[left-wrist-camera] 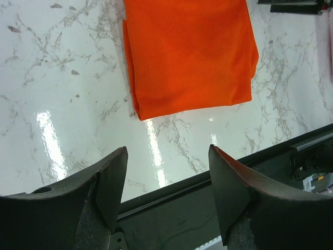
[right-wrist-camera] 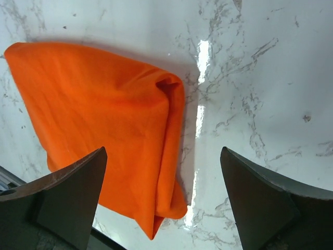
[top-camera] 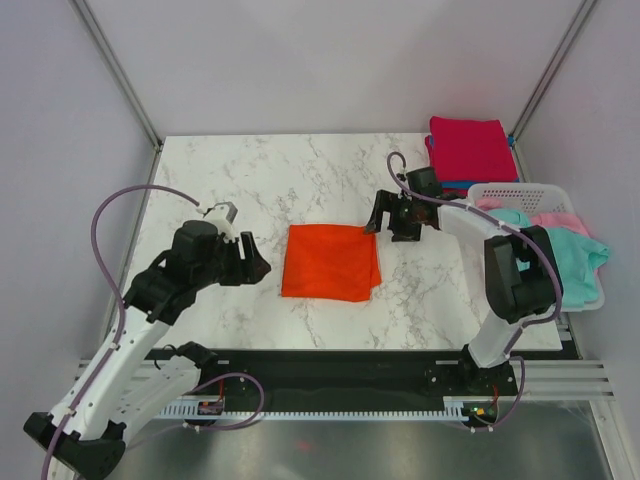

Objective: Fold and stack the t-shirts
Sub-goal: Neatly place the folded tshirt to the corner

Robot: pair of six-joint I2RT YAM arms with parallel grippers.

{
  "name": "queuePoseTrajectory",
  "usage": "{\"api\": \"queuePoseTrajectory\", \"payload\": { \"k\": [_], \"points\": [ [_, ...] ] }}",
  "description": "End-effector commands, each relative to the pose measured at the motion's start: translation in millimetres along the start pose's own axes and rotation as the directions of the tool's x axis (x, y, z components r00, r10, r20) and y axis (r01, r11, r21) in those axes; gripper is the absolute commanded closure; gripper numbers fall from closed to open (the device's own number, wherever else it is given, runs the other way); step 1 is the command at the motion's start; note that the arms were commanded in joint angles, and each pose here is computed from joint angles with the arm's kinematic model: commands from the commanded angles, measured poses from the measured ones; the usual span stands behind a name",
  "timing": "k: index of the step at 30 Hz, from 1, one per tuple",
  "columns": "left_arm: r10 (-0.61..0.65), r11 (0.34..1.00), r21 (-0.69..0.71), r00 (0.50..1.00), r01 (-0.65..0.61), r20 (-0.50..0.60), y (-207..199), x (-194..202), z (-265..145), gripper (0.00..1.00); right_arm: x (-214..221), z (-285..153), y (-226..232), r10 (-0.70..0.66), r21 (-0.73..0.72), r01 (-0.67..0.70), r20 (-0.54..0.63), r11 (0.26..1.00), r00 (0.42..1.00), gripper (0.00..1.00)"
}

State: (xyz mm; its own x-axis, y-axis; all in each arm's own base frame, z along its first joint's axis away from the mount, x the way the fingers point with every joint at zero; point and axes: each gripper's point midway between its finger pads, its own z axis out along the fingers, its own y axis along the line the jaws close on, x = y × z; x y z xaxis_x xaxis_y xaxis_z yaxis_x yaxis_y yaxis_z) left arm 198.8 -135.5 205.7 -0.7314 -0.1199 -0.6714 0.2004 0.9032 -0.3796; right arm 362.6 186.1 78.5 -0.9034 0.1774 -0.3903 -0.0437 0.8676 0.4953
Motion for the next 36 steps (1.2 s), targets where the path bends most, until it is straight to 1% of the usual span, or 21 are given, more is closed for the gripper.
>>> {"api": "queuePoseTrajectory", "payload": {
  "k": [1, 7, 9, 10, 12, 13, 14, 15, 16, 18, 19, 20, 22, 25, 27, 28, 30, 31, 34, 35, 36],
  "points": [
    [0.051, 0.999, -0.009, 0.995, -0.051, 0.082, 4.6, -9.3, -6.1, 0.29, -2.9, 15.4, 2.6, -0.007, -0.074, 0.007, -0.004, 0.997, 1.0, 0.02],
    [0.029, 0.999, 0.009, 0.988, -0.03, 0.151, 8.5, -4.7, -5.0, 0.29, 18.7, 51.0, 6.3, 0.077, -0.166, -0.085, -0.057, 0.982, 0.995, 0.02],
    [0.042, 0.999, 0.01, 0.983, -0.045, 0.176, 8.9, -7.7, -7.5, 0.29, 41.3, 64.0, 13.9, 0.056, -0.172, -0.074, -0.107, 0.982, 0.993, 0.03],
    [0.042, 0.999, 0.007, 0.982, -0.045, 0.182, 9.6, -8.1, -8.4, 0.29, 48.2, 68.8, 18.2, 0.057, -0.172, -0.078, -0.122, 0.982, 0.991, 0.04],
    [0.044, 0.999, 0.008, 0.982, -0.046, 0.185, 9.5, -8.4, -9.1, 0.29, 67.9, 78.8, 28.5, 0.044, -0.184, -0.073, -0.162, 0.98, 0.986, 0.11],
    [0.045, 0.999, 0.009, 0.981, -0.048, 0.187, 9.4, -8.7, -9.1, 0.29, 70.6, 80.6, 32.0, 0.046, -0.199, -0.078, -0.161, 0.977, 0.986, 0.21],
    [0.044, 0.999, 0.01, 0.981, -0.047, 0.189, 9.2, -8.9, -9.4, 0.29, 77.2, 81.0, 33.1, 0.073, -0.206, -0.106, -0.162, 0.973, 0.984, 0.42],
    [0.044, 0.999, 0.012, 0.98, -0.047, 0.193, 8.9, -9.2, -10.4, 0.29, 79.9, 81.2, 31.4, 0.087, -0.205, -0.119, -0.158, 0.971, 0.984, 0.47],
    [0.043, 0.999, 0.011, 0.98, -0.046, 0.194, 9.5, -8.8, -10.7, 0.29, 76.5, 81.6, 33.4, 0.091, -0.224, -0.118, -0.131, 0.967, 0.987, 0.5],
    [0.044, 0.999, -0.007, 0.977, -0.043, 0.208, 12.8, -11.0, -11.6, 0.29, 87.6, 82.5, 28.4, 0.119, -0.219, -0.15, -0.147, 0.964, 0.982, 0.65],
    [0.044, 0.999, -0.011, 0.976, -0.042, 0.211, 13.6, -11.1, -11.9, 0.29, 84.5, 82.0, 34.3, 0.12, -0.259, -0.152, -0.134, 0.954, 0.984, 0.72],
    [0.043, 0.999, -0.011, 0.976, -0.042, 0.215, 13.7, -11.5, -12.5, 0.29, 90.5, 82.3, 32.8, 0.132, -0.271, -0.168, -0.146, 0.948, 0.98, 0.89],
    [0.043, 0.999, -0.015, 0.974, -0.04, 0.221, 14.4, -12.6, -13.2, 0.29, 83.3, 79.4, 44.4, 0.143, -0.337, -0.175, -0.117, 0.925, 0.983, 1.0],
    [0.043, 0.999, -0.014, 0.973, -0.041, 0.227, 14.4, -12.8, -14.5, 0.29, 72.0, 65.4, 60.4, 0.127, -0.415, -0.156, -0.098, 0.896, 0.987, 1.0],
    [0.043, 0.999, -0.013, 0.971, -0.041, 0.233, 14.4, -13.2, -16.1, 0.29, 47.5, 49.8, 74.4, 0.081, -0.449, -0.094, -0.048, 0.889, 0.996, 1.0],
    [0.043, 0.999, -0.01, 0.97, -0.042, 0.239, 13.9, -13.9, -17.1, 0.29, 36.1, 45.0, 75.6, 0.018, -0.417, -0.03, -0.034, 0.909, 0.999, 1.0],
    [0.04, 0.999, -0.008, 0.968, -0.039, 0.25, 14.0, -14.7, -19.4, 0.29, 10.1, 35.2, 67.1, -0.045, -0.315, 0.051, 0.027, 0.948, 0.999, 1.0],
    [0.041, 0.999, -0.007, 0.967, -0.04, 0.252, 13.8, -14.9, -20.1, 0.29, -1.5, 24.2, 64.5, -0.127, -0.257, 0.129, 0.024, 0.958, 0.992, 1.0],
    [0.04, 0.999, -0.008, 0.965, -0.039, 0.261, 14.4, -15.3, -22.0, 0.29, -44.6, -4.6, 46.7, -0.187, -0.113, 0.195, 0.079, 0.974, 0.979, 1.0],
    [0.04, 0.999, -0.006, 0.965, -0.039, 0.26, 14.3, -15.0, -21.7, 0.29, -55.7, -14.3, 42.2, -0.246, -0.079, 0.254, 0.1, 0.964, 0.964, 1.0],
    [0.04, 0.999, -0.005, 0.965, -0.041, 0.258, 13.8, -14.6, -21.3, 0.29, -59.6, -22.6, 28.7, -0.254, -0.008, 0.255, 0.085, 0.967, 0.964, 1.0]
  ]
}}
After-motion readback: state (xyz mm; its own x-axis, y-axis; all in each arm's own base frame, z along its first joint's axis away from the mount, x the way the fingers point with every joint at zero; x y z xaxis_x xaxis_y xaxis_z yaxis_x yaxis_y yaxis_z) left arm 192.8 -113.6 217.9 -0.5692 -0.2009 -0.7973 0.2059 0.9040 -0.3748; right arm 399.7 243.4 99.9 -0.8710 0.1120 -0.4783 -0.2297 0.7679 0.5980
